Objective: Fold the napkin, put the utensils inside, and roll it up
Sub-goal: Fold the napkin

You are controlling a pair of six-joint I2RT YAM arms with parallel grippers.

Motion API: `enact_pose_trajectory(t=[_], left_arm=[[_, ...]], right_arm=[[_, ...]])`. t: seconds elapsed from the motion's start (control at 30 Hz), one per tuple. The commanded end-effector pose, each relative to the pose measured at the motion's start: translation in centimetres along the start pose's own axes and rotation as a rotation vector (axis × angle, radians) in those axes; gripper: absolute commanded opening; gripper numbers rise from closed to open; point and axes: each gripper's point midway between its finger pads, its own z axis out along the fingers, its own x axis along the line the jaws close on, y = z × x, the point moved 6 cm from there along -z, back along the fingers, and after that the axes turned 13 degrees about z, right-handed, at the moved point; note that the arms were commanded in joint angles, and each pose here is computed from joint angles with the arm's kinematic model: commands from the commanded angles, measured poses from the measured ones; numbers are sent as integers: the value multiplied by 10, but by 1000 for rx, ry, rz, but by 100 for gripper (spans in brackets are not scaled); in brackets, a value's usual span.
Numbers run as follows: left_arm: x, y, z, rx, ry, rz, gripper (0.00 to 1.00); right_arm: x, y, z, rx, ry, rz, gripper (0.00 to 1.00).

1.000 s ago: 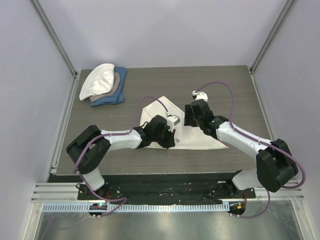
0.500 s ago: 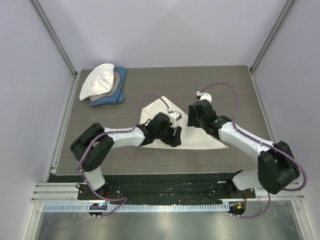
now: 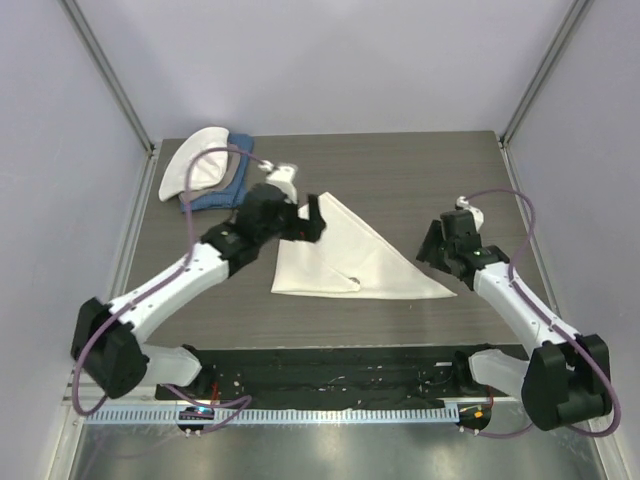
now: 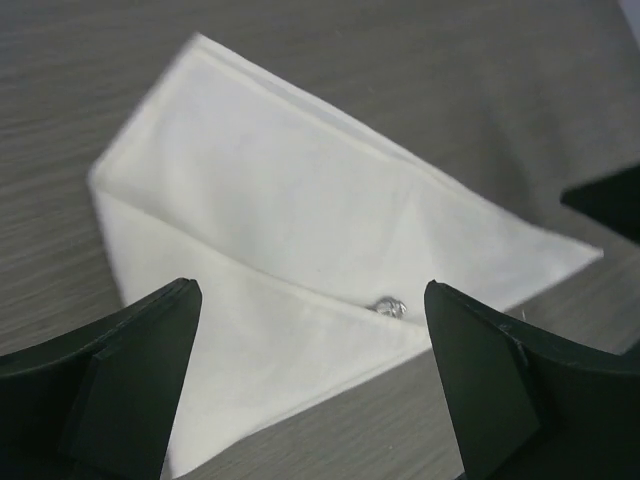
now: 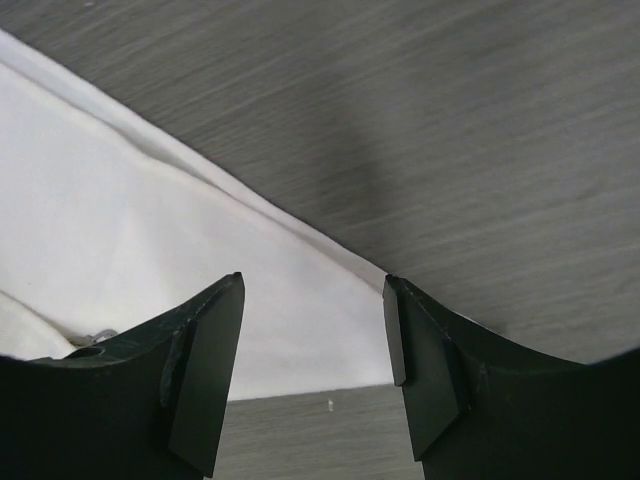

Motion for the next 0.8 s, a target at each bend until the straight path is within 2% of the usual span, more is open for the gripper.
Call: enact_pose_trajectory(t=[0.0,0.1,0.2,0.27,0.3,0.37,0.43,0.47,0.53,0.67,0.77], left_arm=[[68,8,-49,19,235,-195,100],[85,9,-74,28,225,-272,100],[95,7,-95,75,205,-241,100],[100,10,-102,113,197,-158,100],[103,4,-104,162,209,-141,100],[112,0,-104,185,279,-109,100],[124,3,-103,123,301,-128,100],[123,5,-106,109,246,-173,100],[137,10,-115,36,291,-207,100],[149,-6,-119,43,344,-280,100],[147,-8,-113,60,279,-324,100]], right_arm=[[-31,-6,-17,53,-22,195,65],[-49,-11,-20,84,-52,289,64],[-60,-13,-22,90,-89,351,63],[-64,-13,-23,81,-105,371,62],[-67,-13,-22,66,-123,393,63],[-73,-16,-20,48,-144,412,62],[-79,-19,-18,24,-167,448,62],[-86,-28,-16,17,-179,465,62],[-93,-32,-15,-38,-195,537,62],[-90,-17,-25,-128,-157,520,62],[-87,-18,-27,-110,-130,513,62]])
